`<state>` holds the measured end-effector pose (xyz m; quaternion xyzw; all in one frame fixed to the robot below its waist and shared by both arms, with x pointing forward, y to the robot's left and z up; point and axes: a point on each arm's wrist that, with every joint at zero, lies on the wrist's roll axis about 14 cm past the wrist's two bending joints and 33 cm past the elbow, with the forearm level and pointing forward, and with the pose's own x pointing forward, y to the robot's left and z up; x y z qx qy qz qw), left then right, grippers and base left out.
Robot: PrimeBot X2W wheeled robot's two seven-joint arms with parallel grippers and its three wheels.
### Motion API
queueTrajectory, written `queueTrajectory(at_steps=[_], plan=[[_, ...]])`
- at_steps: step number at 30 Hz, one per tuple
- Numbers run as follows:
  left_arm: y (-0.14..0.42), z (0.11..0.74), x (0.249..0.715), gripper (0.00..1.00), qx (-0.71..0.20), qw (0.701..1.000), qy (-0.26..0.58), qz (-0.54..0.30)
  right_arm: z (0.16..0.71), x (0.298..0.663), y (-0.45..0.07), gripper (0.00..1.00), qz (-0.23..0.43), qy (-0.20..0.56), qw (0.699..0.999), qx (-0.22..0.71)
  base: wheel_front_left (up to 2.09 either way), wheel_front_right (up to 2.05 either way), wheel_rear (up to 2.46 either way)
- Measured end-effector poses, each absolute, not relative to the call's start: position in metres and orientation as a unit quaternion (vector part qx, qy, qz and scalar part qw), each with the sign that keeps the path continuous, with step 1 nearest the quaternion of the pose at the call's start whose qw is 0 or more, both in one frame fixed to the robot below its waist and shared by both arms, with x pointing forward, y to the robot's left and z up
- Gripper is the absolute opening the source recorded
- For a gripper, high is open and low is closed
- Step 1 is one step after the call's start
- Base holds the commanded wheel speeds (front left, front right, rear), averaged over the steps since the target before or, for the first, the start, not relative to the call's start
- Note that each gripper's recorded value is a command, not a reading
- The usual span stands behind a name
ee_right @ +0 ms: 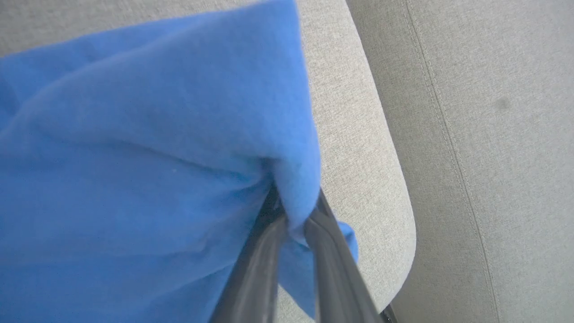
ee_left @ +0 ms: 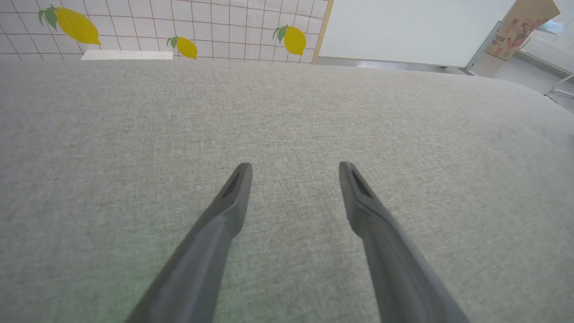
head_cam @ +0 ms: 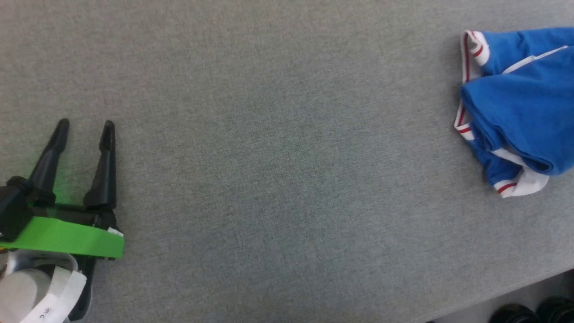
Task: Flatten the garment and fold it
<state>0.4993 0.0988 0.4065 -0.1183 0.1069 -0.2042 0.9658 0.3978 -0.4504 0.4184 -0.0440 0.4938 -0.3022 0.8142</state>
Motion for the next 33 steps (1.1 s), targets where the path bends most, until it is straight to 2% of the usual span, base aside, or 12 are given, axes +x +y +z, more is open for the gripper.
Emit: queueTrajectory(at_steps=[2,3,4,5,11,15,24,33], plan=[[0.1,0.402,0.501,1.0,-0.118,0.966,0.111,-0.203,0.414,0.399,-0.454,0.0,-0.311,0.491,0.813,-0.046,0.0,0.0,0.0],[0.101,0.399,0.502,1.0,-0.118,0.966,0.114,-0.202,0.412,0.399,-0.455,0.35,-0.313,0.493,0.81,-0.051,0.0,0.0,0.0],[0.101,0.398,0.502,1.0,-0.118,0.966,0.115,-0.201,0.41,0.398,-0.456,0.54,-0.314,0.495,0.808,-0.051,0.0,0.0,0.0],[0.101,0.397,0.503,1.0,-0.117,0.966,0.116,-0.201,0.408,0.399,-0.455,1.0,-0.315,0.495,0.808,-0.05,0.0,0.0,0.0],[0.1,0.399,0.502,1.0,-0.113,0.965,0.114,-0.207,0.411,0.397,-0.459,1.0,-0.323,0.478,0.816,-0.046,0.0,0.0,0.0],[0.1,0.406,0.501,1.0,-0.109,0.966,0.11,-0.206,0.426,0.406,-0.459,1.0,-0.318,0.441,0.839,-0.039,0.0,0.0,0.0],[0.1,0.432,0.489,1.0,-0.122,0.971,0.08,-0.189,0.519,0.466,-0.438,1.0,-0.256,0.256,0.932,-0.027,0.0,0.0,0.0],[0.108,0.474,0.466,1.0,-0.135,0.978,0.034,-0.157,0.616,0.489,-0.384,1.0,-0.163,0.065,0.984,-0.014,0.0,0.0,0.0]])
